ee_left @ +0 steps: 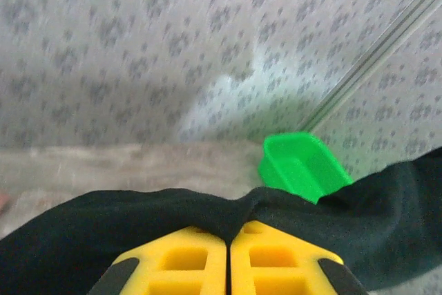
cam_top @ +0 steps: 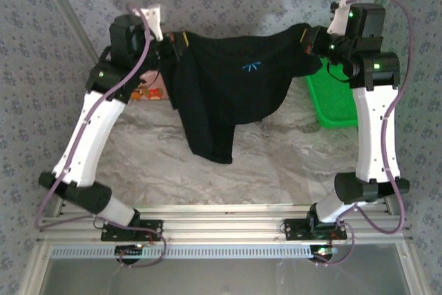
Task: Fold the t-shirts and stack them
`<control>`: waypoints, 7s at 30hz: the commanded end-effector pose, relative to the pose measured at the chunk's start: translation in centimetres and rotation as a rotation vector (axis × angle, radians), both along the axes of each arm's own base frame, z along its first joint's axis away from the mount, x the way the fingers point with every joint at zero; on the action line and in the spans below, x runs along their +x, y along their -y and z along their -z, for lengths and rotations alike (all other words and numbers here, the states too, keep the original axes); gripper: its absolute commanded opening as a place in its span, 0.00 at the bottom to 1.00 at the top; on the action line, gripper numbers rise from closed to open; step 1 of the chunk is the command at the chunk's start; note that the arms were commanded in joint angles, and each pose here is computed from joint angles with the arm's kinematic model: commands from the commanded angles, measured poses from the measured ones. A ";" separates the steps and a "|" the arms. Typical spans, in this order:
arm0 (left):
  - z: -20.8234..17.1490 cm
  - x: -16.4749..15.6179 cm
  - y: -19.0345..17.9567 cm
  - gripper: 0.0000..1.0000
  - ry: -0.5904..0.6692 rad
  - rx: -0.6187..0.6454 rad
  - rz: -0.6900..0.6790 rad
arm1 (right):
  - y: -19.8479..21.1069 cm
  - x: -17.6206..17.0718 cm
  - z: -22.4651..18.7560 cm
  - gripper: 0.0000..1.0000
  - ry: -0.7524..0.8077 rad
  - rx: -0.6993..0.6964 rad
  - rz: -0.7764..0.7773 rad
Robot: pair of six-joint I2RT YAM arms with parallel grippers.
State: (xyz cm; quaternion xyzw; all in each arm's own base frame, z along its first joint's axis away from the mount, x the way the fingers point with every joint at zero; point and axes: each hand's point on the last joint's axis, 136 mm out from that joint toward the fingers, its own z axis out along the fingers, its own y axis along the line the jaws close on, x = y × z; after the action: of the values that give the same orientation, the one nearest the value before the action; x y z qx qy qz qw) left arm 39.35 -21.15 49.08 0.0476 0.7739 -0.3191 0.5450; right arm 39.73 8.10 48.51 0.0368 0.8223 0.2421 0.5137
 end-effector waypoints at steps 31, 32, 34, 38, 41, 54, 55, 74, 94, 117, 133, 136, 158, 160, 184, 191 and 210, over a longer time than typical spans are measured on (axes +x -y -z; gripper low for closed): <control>27.6 -7.6 -20.5 0.53 -0.510 -0.009 -0.633 | -34.1 -12.4 34.5 0.02 -1.037 0.056 -0.824; 27.2 -8.3 -19.8 0.56 -0.512 -0.036 -0.605 | -34.8 -12.4 34.9 0.03 -1.047 0.067 -0.842; 26.3 -10.0 -18.7 0.59 -0.504 -0.041 -0.582 | -35.9 -11.9 35.8 0.06 -1.060 0.084 -0.847; 26.8 -14.8 -17.0 0.66 -0.591 -0.071 -0.554 | -37.0 -11.2 36.5 0.27 -1.081 0.114 -0.859; 28.0 -17.7 -16.1 0.68 -0.665 -0.073 -0.540 | -36.6 -9.8 35.1 0.52 -1.032 0.128 -0.862; 36.1 -20.3 -9.9 0.69 -0.811 0.136 -0.358 | -21.2 -7.3 27.6 0.96 -0.772 0.086 -0.666; 36.6 -19.9 -9.2 0.69 -0.792 0.135 -0.330 | -19.9 -7.5 27.7 0.96 -0.769 0.093 -0.644; 44.4 -18.9 -8.4 0.66 -0.762 0.176 -0.276 | -9.8 -6.9 32.1 0.95 -0.806 0.170 -0.406; 45.6 -18.4 -6.6 0.39 -0.732 0.101 -0.126 | -9.0 -5.4 34.1 0.93 -0.849 0.194 -0.365; 30.8 -18.4 -10.0 0.00 -0.541 0.075 -0.244 | -7.3 -0.1 40.7 0.83 -0.947 0.033 -0.221; 25.6 -20.5 -12.5 0.00 -0.469 -0.025 -0.314 | -9.6 4.0 45.7 0.20 -0.982 0.071 -0.129; 23.7 -20.1 -12.5 0.00 -0.436 -0.019 -0.311 | -9.3 5.9 43.8 0.00 -0.912 0.110 -0.098; -6.8 2.2 -8.7 0.00 0.055 -0.004 -0.176 | 2.0 15.7 10.0 0.00 -0.224 0.300 0.061; -8.9 2.3 -8.6 0.00 0.118 -0.042 -0.154 | 2.1 15.2 8.6 0.00 -0.194 0.301 0.043; 29.9 -12.7 -17.0 0.00 -0.718 0.105 -0.525 | -8.6 -12.6 41.9 0.08 -0.971 0.099 -0.134; 34.1 -14.7 -17.0 0.00 -0.798 0.089 -0.537 | -7.4 -13.5 39.4 0.54 -1.005 0.109 -0.165; 36.4 -14.5 -15.2 0.00 -0.824 0.079 -0.444 | 4.2 -16.9 41.1 0.63 -1.164 0.686 0.322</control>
State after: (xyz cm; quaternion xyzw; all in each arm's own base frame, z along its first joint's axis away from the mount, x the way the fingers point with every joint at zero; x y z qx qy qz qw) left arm 24.38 -5.26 12.63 -0.2426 0.9283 -0.1440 0.2424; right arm 22.41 3.70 7.78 0.4254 0.8480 0.3161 -0.0062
